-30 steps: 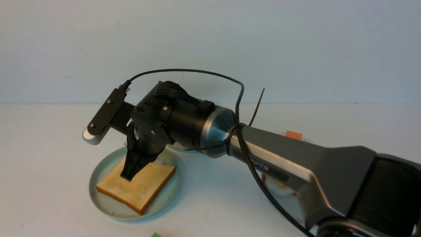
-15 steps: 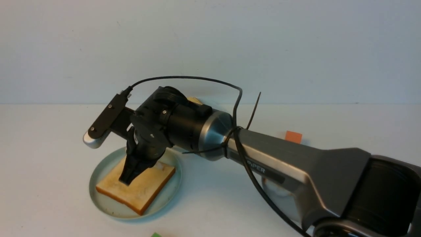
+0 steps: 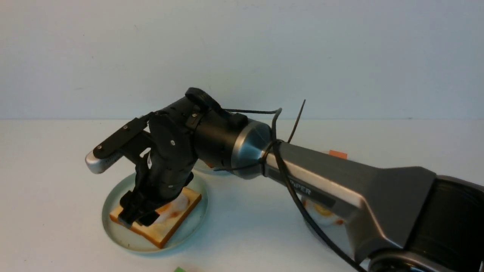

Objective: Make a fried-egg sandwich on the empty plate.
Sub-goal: Use the right arm to place the fried egg on the slice of bread in the middle, then use the left arm to grab a slice of bread

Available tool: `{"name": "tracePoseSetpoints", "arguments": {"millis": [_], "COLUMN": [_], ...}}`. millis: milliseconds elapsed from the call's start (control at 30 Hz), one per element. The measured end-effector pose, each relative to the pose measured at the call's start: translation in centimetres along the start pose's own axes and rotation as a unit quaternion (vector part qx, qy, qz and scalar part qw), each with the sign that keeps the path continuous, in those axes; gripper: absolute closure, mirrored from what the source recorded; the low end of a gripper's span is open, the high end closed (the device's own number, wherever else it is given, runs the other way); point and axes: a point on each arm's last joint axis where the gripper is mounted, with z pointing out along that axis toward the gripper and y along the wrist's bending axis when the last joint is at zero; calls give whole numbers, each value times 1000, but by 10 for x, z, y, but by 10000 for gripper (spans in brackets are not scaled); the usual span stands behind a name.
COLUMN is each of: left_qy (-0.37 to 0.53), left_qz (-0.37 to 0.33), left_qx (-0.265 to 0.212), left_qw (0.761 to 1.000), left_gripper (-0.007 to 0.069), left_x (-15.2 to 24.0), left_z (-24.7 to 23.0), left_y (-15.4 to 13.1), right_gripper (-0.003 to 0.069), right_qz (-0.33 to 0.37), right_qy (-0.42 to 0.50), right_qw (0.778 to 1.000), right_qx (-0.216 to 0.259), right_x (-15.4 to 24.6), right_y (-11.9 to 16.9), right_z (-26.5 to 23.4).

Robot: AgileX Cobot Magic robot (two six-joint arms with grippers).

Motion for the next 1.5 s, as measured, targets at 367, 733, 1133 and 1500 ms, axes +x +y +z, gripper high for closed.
{"name": "tracePoseSetpoints", "arguments": {"millis": [367,733,1133,1500], "left_qy": [83,300,339,323], "left_qz": [-2,16,89,198], "left_qx": [-9,19,90,90], "left_qw": [996,954,932,921], "left_gripper": [636,638,634,274], "left_x": [2,-20,-24,9], "left_z": [32,164,325,435], "left_y": [0,-12,-18,-2], "right_gripper": [347,671,671,665], "right_qz": [-16,91,177,204], "right_qy": [-9,-55,-25,-103], "right_qw": [999,989,979,970], "right_qx": [46,106,94,77], "right_x": [-6,72,201,255], "right_y": [-1,-7,26,46], "right_z": [-146,-287,-319,-354]}}
